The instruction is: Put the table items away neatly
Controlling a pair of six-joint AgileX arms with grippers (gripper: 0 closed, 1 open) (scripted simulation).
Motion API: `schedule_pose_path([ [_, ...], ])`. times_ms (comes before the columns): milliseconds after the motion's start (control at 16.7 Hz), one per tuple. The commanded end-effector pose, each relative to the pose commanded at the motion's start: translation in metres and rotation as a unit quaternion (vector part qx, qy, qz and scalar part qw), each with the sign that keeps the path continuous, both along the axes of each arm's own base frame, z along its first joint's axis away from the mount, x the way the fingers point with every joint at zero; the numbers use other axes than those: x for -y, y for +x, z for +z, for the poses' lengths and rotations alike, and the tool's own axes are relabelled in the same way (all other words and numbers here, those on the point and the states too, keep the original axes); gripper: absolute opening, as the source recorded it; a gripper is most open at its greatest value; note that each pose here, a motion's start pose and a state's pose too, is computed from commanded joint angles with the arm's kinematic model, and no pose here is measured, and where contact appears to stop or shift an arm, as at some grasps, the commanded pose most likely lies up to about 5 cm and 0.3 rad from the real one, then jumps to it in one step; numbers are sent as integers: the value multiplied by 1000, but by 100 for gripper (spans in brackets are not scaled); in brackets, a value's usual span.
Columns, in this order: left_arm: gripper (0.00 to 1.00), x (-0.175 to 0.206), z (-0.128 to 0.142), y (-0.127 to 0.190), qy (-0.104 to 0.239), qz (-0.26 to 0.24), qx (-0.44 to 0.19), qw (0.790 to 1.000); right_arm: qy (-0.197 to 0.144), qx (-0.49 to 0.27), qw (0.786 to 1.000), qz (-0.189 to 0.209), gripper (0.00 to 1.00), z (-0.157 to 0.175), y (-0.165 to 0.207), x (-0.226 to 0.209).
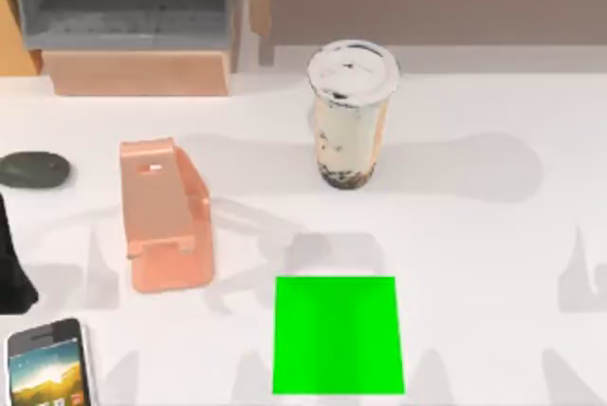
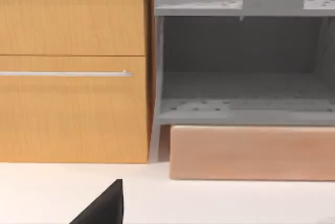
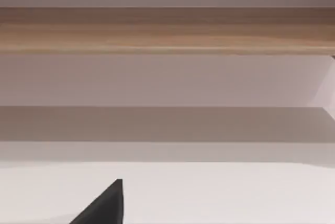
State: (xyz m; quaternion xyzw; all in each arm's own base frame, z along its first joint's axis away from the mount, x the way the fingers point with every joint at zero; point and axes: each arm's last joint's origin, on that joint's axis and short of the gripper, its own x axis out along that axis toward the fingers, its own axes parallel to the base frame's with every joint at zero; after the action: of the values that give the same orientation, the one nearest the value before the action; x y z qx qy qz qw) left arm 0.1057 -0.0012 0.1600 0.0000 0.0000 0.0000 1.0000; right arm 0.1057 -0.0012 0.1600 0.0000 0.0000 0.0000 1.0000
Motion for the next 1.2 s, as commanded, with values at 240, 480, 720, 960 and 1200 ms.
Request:
schedule_pose_path([
  [240, 100, 0, 5, 0, 13, 0, -10, 1000, 0, 0, 1000, 0, 100, 0, 0, 0],
  [480, 100, 0, 36, 4, 86, -3, -67, 994, 0, 0, 1000, 0, 100, 0, 0, 0],
  [720, 100, 0, 81, 25, 205, -28, -164, 965, 0, 0, 1000, 0, 100, 0, 0, 0],
  [960, 100, -2, 123, 73, 337, -93, -278, 895, 0, 0, 1000, 0, 100, 0, 0, 0],
  [1200, 100, -6, 140, 146, 446, -198, -381, 786, 0, 0, 1000, 0, 100, 0, 0, 0],
])
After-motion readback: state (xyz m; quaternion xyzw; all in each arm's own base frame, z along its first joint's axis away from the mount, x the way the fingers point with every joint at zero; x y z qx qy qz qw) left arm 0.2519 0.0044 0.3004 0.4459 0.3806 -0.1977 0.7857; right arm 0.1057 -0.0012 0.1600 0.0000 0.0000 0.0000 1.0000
